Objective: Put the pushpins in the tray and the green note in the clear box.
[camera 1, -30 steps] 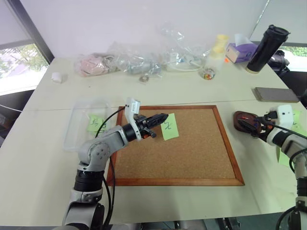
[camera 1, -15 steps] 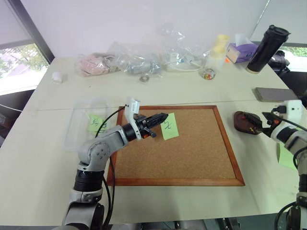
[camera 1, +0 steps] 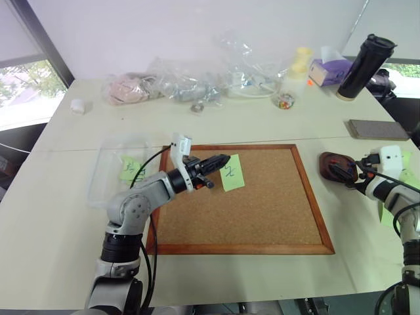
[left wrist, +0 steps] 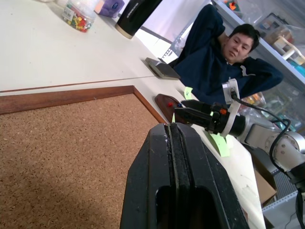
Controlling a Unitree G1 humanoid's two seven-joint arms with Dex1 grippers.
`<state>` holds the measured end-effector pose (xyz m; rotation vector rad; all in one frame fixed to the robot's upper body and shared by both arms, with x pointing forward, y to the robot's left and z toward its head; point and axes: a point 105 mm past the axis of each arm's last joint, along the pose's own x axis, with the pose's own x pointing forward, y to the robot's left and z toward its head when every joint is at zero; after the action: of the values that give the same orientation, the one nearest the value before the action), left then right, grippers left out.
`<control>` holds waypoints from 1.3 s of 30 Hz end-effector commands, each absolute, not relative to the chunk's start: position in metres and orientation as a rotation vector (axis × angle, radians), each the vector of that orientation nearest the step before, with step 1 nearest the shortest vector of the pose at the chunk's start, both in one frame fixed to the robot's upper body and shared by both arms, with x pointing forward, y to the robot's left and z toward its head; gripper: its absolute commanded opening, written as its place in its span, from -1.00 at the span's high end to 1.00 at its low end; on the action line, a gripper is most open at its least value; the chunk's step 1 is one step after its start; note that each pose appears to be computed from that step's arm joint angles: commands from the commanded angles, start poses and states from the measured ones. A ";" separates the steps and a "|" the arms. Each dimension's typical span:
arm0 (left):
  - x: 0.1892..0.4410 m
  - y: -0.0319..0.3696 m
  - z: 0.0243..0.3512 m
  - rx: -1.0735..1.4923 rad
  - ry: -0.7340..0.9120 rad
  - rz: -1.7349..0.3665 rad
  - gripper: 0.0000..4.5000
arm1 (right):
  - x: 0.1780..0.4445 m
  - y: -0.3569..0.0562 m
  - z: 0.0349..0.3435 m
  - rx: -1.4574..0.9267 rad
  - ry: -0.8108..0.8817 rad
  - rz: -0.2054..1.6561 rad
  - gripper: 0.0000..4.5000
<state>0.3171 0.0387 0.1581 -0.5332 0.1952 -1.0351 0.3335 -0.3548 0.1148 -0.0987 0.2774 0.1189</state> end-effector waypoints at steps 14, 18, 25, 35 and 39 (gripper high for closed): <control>0.315 0.040 0.171 -0.498 0.138 -1.050 1.00 | 0.325 -0.302 0.192 -0.108 0.095 0.386 -0.97; 0.313 0.048 0.186 -0.399 0.075 -1.045 1.00 | 0.307 -0.235 0.204 -0.128 0.105 0.679 -0.97; 0.314 0.088 0.240 -0.250 -0.113 -0.891 1.00 | 0.283 -0.159 0.208 -0.153 0.107 1.003 -0.97; 0.315 0.235 0.260 0.042 -0.115 -0.409 1.00 | 0.282 -0.117 0.197 -0.235 0.110 1.192 -0.97; 0.314 0.253 0.234 0.035 -0.034 -0.376 1.00 | 0.287 -0.113 0.194 -0.279 0.102 1.206 -0.97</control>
<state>0.3166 0.2494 0.2249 0.0123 0.0074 -0.3748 0.2865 -0.1159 0.1851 -0.2465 0.1526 1.1933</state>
